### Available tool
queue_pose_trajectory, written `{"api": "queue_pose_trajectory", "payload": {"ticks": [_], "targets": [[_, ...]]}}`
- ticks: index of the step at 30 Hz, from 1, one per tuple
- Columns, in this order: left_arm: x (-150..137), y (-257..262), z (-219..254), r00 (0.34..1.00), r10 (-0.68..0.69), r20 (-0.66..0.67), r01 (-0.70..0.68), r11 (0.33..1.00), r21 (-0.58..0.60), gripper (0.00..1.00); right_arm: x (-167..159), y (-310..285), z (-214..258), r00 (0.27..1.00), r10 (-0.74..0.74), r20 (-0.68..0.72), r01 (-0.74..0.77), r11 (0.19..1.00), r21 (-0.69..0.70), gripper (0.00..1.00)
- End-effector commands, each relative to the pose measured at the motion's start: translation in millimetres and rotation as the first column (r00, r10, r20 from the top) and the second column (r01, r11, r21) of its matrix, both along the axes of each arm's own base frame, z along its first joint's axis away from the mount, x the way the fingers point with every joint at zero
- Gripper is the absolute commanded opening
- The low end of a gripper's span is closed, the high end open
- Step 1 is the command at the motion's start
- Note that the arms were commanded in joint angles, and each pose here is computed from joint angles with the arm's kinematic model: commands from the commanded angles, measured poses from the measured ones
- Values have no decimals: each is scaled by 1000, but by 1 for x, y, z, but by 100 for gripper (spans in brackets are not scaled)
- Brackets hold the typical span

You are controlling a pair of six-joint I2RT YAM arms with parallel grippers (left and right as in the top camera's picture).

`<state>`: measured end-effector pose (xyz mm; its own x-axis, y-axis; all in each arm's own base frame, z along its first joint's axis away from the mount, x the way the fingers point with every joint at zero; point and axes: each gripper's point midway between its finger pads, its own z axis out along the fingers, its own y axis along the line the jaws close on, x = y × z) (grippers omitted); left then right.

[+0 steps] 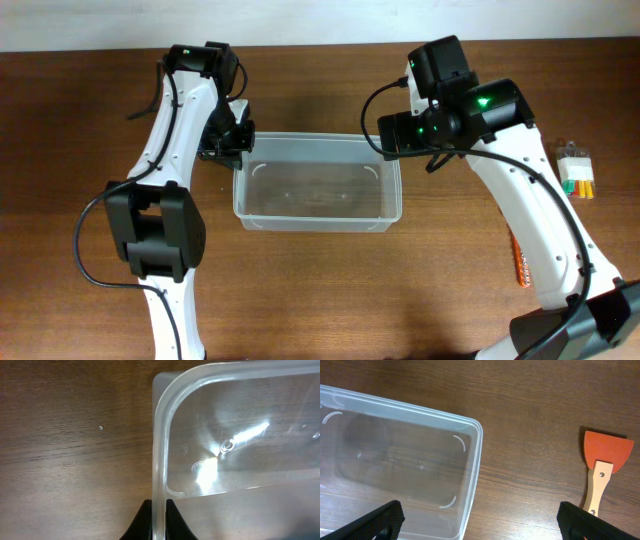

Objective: Pack container
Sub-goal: 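Slide the clear container rightward toward table center with left gripper, then open the left gripper and lift it away from the container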

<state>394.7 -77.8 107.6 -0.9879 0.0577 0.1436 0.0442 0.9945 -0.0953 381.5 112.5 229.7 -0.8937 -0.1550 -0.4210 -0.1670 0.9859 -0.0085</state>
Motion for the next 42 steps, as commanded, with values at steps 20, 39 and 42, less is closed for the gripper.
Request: {"api": "queue_pose_trajectory", "payload": {"ticks": [20, 39, 42], "targets": [[0, -3, 17, 999, 4, 36, -3, 999, -37, 36, 2, -3, 2, 1000, -12, 6, 12, 1000, -7, 99], [52, 39, 103, 912, 81, 402, -39, 993, -110, 46, -11, 8, -11, 997, -12, -71, 17, 998, 64, 99], [48, 53, 127, 884, 109, 454, -65, 992, -111, 99, -15, 6, -27, 991, -54, -121, 61, 996, 60, 97]]}}
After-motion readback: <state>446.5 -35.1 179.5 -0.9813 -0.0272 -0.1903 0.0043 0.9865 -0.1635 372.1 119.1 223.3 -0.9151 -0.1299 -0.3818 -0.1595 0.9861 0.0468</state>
